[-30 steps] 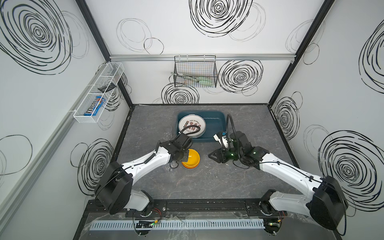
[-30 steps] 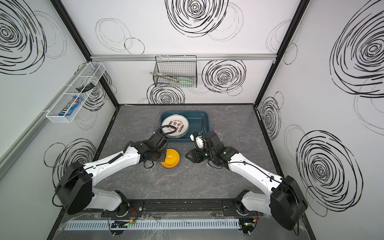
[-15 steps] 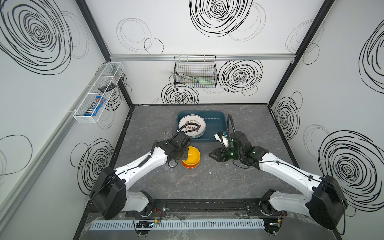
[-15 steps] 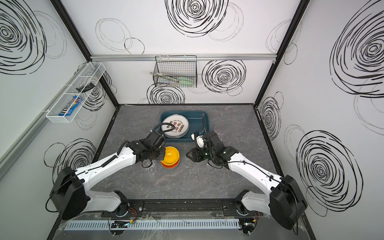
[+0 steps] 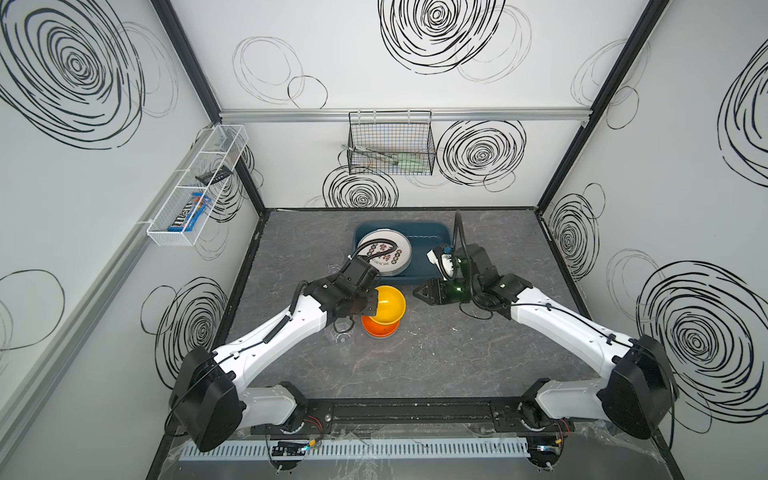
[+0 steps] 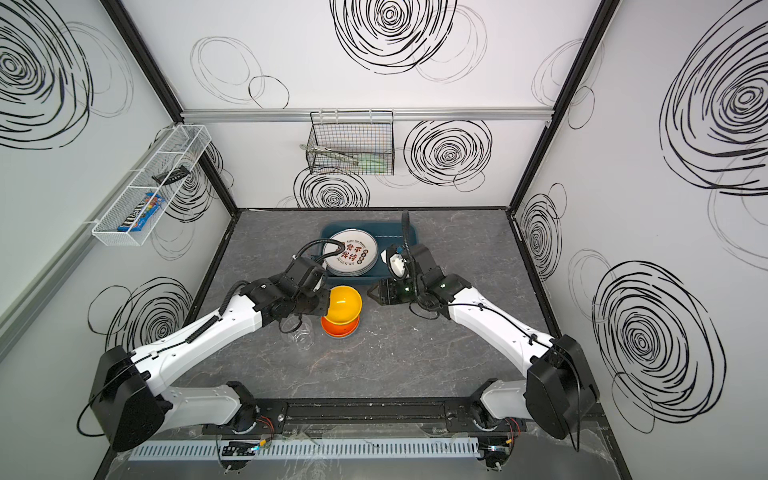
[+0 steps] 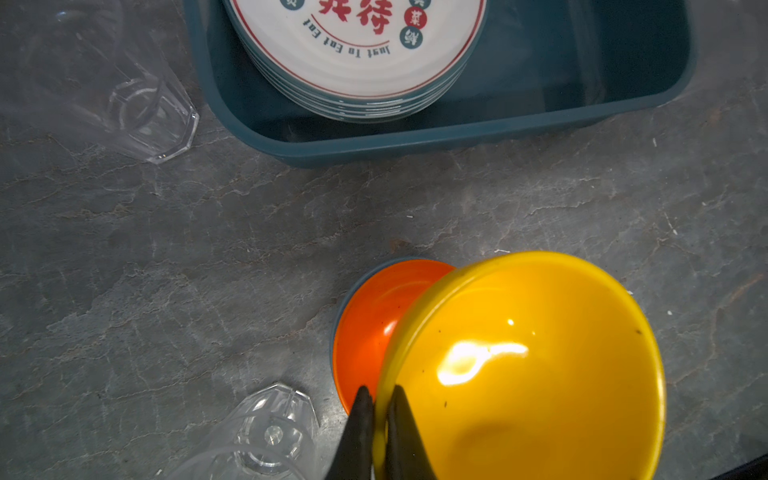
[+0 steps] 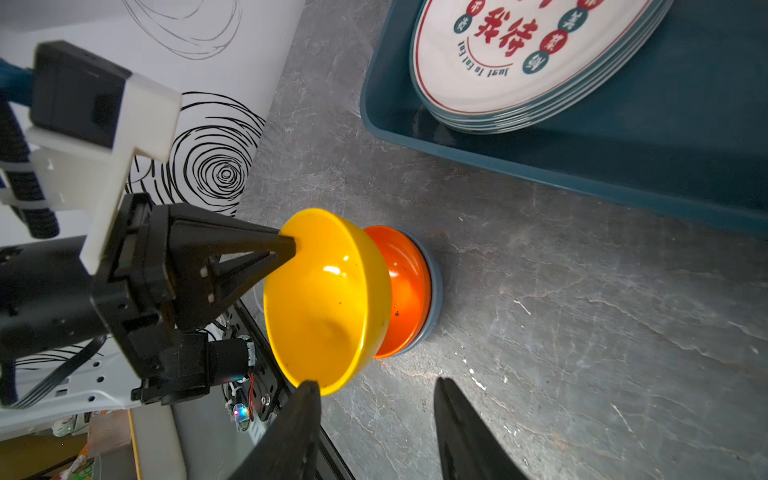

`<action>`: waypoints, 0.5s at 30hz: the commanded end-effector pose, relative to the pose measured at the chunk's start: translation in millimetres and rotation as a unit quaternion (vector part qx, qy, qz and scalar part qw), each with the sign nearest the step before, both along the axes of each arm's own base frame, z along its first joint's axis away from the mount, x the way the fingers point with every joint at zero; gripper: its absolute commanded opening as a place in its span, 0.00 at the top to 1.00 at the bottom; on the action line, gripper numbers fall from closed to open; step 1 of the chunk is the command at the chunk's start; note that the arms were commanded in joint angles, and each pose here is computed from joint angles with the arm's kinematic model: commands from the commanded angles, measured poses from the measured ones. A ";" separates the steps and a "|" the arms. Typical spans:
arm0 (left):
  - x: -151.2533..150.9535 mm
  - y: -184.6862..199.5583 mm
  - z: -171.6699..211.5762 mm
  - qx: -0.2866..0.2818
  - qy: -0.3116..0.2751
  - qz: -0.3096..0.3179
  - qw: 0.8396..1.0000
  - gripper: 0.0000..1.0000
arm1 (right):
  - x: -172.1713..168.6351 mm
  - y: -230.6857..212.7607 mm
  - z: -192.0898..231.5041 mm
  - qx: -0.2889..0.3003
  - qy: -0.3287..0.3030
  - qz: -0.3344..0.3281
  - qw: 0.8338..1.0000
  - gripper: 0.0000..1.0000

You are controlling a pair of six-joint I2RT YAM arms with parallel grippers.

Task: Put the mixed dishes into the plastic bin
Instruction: 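Pinch the yellow bowl's rim with the right gripper while the left braces the stack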

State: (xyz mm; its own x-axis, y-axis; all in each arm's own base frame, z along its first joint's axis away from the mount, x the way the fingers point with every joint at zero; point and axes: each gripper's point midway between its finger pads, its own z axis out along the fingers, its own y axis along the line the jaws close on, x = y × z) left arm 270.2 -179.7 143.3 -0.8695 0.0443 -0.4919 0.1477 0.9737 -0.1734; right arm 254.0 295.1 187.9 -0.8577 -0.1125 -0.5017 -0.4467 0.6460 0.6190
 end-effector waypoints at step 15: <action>6.3 -21.2 34.1 -0.069 -0.038 -0.006 0.997 1.00 | 0.2 41.6 -35.3 -0.046 0.087 0.006 0.995 0.60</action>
